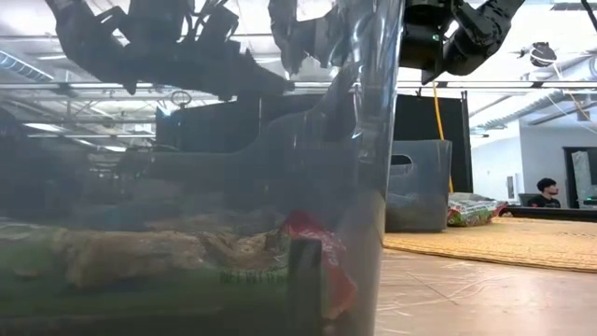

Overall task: Pick and place Granola Bars by type
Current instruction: Put the bottom red granola bar into the bottom right black bin

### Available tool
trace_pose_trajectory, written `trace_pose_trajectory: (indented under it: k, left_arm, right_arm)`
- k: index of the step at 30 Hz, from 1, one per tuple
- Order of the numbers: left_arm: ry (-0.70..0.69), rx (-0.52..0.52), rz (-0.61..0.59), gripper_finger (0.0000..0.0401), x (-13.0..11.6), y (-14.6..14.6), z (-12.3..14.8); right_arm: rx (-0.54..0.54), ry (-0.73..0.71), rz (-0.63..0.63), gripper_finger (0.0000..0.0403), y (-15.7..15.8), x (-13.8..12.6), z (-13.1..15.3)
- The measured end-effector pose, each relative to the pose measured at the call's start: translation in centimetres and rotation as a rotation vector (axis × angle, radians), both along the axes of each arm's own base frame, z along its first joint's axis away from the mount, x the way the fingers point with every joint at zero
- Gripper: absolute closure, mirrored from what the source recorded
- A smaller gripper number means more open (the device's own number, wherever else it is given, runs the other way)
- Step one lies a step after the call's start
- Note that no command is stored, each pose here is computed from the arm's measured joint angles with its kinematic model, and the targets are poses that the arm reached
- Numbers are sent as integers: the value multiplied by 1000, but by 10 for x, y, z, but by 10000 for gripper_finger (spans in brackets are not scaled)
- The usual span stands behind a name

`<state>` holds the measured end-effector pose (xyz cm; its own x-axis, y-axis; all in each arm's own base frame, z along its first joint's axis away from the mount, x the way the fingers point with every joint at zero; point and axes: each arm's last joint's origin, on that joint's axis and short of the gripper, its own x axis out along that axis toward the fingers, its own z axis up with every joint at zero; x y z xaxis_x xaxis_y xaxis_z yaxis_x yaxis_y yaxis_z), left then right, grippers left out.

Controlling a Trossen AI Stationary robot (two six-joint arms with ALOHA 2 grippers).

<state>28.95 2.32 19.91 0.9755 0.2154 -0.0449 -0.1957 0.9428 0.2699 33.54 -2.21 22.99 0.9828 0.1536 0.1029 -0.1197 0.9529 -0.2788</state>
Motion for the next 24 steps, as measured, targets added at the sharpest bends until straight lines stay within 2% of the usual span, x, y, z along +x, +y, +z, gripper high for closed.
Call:
trace_pose_trajectory:
  k: [10,24]
  left_arm:
    - [-68,-13,-141,120,2,-8,8]
    - [-141,-25,-147,128,7,-9,20]
  right_arm:
    - [-14,-3,-10,399,-1,0,0]
    - [-6,-31,-6,399,-1,0,3]
